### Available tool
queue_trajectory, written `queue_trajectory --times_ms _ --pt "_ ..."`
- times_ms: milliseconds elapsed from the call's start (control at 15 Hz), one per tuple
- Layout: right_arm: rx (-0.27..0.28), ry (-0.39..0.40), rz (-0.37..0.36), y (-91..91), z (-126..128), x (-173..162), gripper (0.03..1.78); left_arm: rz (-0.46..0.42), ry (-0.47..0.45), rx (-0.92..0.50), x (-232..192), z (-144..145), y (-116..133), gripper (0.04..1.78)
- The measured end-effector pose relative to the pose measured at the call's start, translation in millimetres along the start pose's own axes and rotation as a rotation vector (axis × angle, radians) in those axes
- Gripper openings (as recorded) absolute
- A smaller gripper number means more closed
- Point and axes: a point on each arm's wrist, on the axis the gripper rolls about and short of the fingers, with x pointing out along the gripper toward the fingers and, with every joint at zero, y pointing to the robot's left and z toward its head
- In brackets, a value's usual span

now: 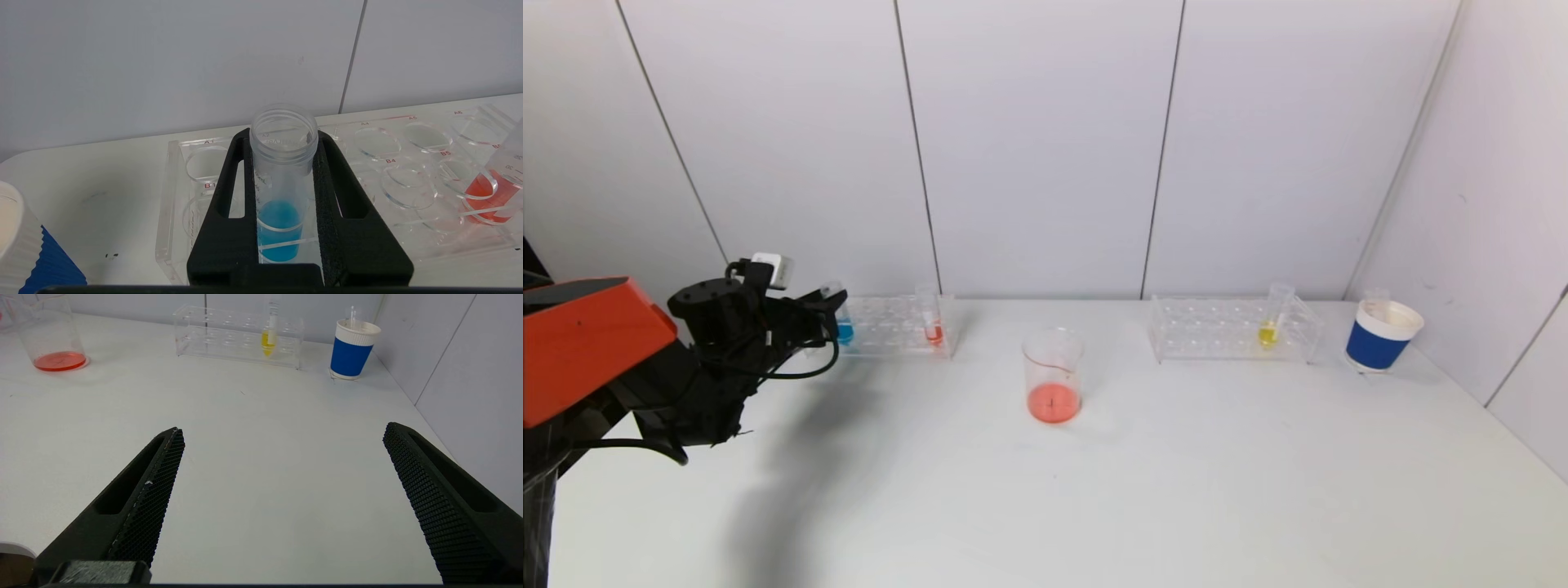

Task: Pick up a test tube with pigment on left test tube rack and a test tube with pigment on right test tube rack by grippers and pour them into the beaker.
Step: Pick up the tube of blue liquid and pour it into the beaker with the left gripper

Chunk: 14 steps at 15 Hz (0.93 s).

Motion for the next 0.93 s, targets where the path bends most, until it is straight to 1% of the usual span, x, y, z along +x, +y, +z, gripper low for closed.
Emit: queue_trajectory --times_ms 467,933 --pt "0.0 0.0 0.0 0.0 0 0 1.77 0.0 -0.001 0.0 0 1 0 0.42" --pt "0.0 0.0 0.0 0.0 0 0 1.77 0.0 -0.019 0.006 1 16 1 0.42"
